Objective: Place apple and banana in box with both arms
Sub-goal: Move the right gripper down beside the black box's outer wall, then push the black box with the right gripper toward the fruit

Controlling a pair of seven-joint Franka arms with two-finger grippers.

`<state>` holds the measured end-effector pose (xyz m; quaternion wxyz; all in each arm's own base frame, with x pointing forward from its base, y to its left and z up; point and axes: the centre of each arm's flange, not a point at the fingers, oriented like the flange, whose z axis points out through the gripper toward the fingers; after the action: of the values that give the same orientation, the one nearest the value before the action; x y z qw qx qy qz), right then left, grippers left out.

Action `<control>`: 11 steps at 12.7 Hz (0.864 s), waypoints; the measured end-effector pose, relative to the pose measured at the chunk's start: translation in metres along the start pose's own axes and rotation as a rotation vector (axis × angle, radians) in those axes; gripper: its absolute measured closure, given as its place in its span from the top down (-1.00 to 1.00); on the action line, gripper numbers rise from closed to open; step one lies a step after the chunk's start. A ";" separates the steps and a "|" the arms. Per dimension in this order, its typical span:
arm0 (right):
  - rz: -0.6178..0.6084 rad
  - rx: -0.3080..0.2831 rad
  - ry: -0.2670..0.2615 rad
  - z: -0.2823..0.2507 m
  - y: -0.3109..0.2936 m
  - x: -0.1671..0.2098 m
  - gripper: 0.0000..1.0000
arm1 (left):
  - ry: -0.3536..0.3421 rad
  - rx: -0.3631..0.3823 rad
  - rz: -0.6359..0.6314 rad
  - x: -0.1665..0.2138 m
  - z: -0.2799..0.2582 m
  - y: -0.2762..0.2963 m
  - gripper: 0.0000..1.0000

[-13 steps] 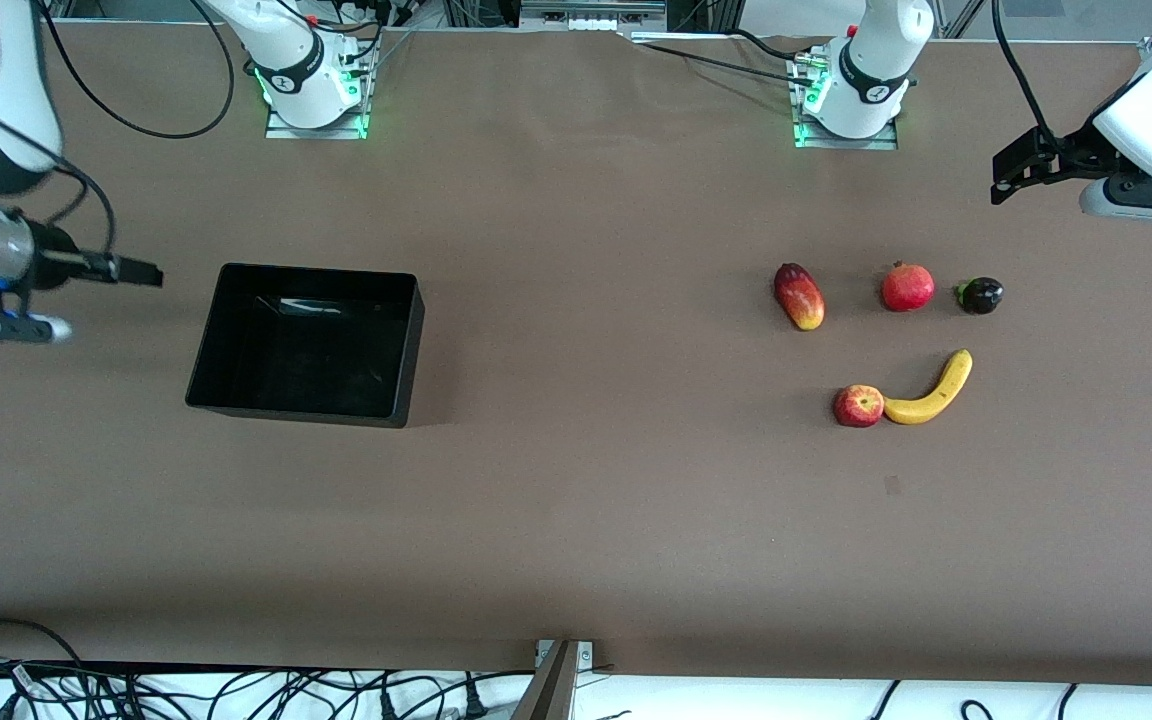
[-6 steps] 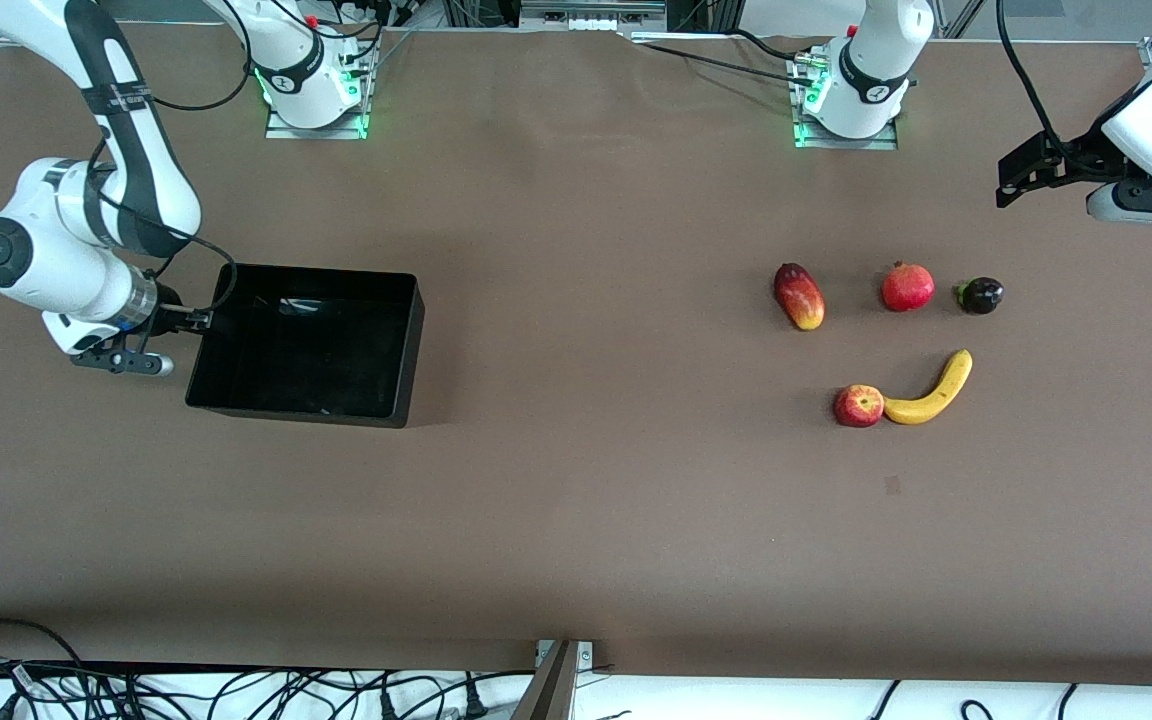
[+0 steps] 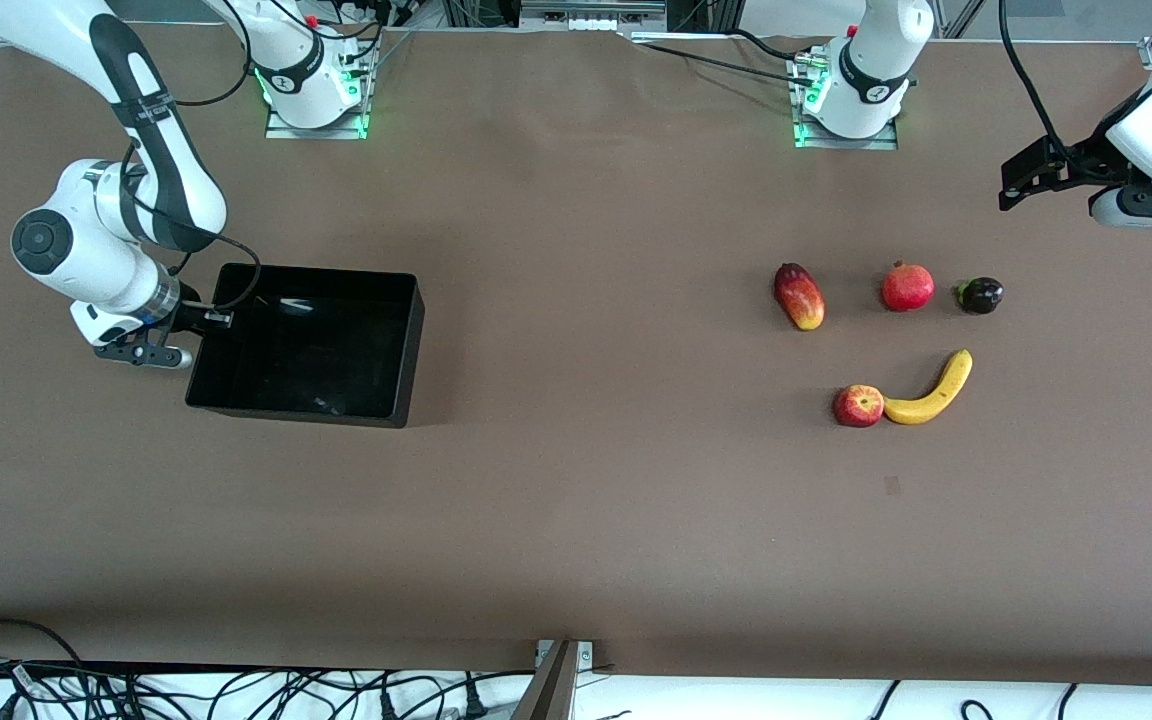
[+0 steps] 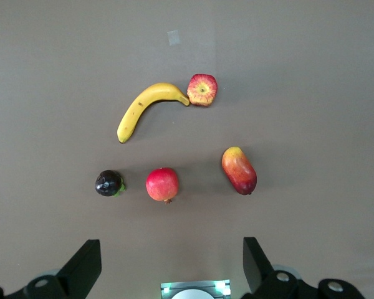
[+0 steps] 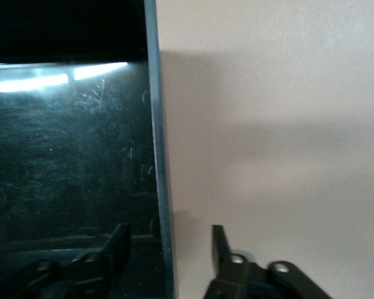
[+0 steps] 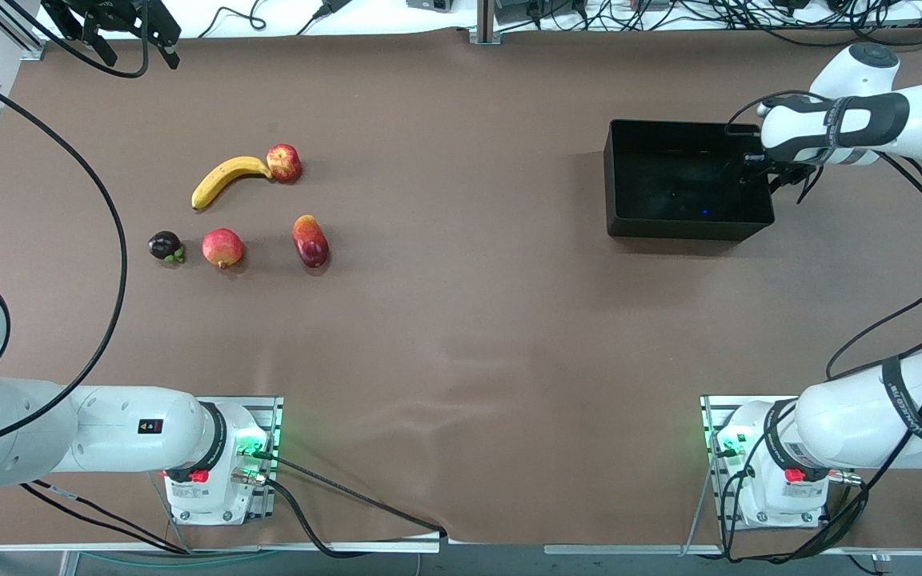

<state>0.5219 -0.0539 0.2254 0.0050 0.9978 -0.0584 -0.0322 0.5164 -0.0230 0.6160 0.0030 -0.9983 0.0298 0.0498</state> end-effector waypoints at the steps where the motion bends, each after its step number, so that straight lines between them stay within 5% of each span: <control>1: 0.000 0.000 -0.004 0.002 0.000 -0.001 -0.15 | -0.001 0.000 0.000 0.000 0.000 0.000 1.00; 4: -0.001 0.000 -0.005 0.002 0.000 -0.001 -0.87 | -0.004 0.000 -0.002 0.001 0.002 -0.001 1.00; 11: -0.123 0.019 -0.012 -0.038 -0.068 0.024 -0.93 | -0.004 0.000 -0.002 0.001 0.002 -0.001 1.00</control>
<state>0.5555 0.0107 0.2605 -0.0071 0.9992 0.0027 -0.0381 0.5175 -0.0224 0.6140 0.0029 -0.9982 0.0287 0.0517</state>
